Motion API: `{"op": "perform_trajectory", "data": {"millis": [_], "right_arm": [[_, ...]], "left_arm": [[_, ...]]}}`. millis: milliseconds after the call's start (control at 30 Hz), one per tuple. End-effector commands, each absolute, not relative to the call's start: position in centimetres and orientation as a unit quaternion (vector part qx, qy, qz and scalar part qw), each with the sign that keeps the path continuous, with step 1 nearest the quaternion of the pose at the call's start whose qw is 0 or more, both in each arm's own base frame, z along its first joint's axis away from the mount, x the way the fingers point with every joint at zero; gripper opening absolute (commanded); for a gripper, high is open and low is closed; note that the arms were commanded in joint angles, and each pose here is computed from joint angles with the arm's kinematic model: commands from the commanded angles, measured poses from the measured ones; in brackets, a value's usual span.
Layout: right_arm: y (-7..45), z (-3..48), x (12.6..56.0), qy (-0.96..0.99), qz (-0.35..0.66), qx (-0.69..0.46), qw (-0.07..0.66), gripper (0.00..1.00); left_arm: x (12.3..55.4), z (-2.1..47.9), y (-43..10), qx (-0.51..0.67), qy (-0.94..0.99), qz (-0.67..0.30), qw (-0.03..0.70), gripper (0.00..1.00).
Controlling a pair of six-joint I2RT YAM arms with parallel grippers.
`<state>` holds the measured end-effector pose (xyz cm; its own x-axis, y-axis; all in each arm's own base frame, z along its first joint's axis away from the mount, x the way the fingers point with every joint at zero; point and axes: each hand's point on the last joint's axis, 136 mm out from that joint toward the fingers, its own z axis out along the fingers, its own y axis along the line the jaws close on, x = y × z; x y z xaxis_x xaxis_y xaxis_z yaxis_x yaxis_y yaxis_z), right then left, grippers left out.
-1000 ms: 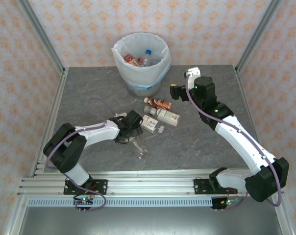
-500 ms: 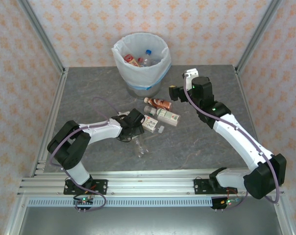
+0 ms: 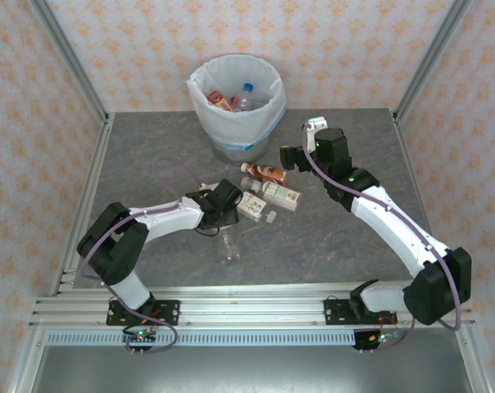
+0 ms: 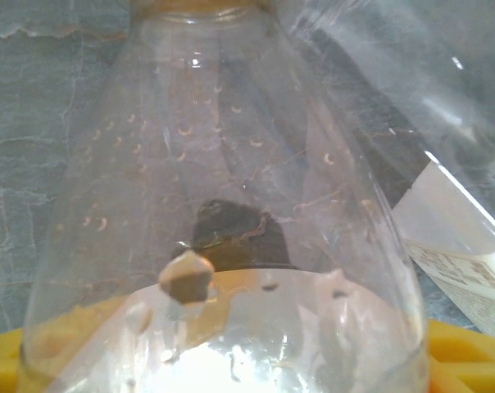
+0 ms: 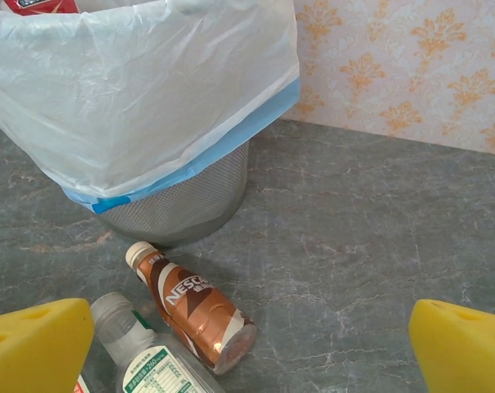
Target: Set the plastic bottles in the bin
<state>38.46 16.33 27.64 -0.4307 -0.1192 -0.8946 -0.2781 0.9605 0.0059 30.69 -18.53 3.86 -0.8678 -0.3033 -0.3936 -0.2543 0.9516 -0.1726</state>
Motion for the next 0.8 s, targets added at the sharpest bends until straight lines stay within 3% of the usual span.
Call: {"op": "perform_trajectory", "data": {"millis": [0,267,600,667,700,767], "right_arm": [[16.5,29.3,38.6,0.836,0.085,-0.107,0.532,0.99],[16.5,28.8,38.6,0.840,0.089,-0.099,0.527,0.99],[16.6,27.8,38.8,0.845,0.093,-0.089,0.519,0.99],[16.5,27.6,38.7,0.846,0.093,-0.087,0.518,0.99],[16.5,27.6,38.7,0.847,0.093,-0.085,0.517,0.99],[16.4,27.4,38.7,0.848,0.095,-0.077,0.515,0.99]], "left_arm": [[31.3,6.5,-18.7,-0.120,0.957,-0.065,0.254,0.58],[31.3,9.6,-18.1,-0.104,0.939,-0.095,0.313,0.46],[31.1,13.0,-16.3,-0.116,0.918,-0.093,0.367,0.23],[31.1,13.7,-16.1,-0.119,0.915,-0.093,0.374,0.14],[31.2,14.2,-16.0,-0.122,0.912,-0.094,0.380,0.00],[31.3,15.1,-15.5,-0.130,0.907,-0.091,0.390,0.00]]}}
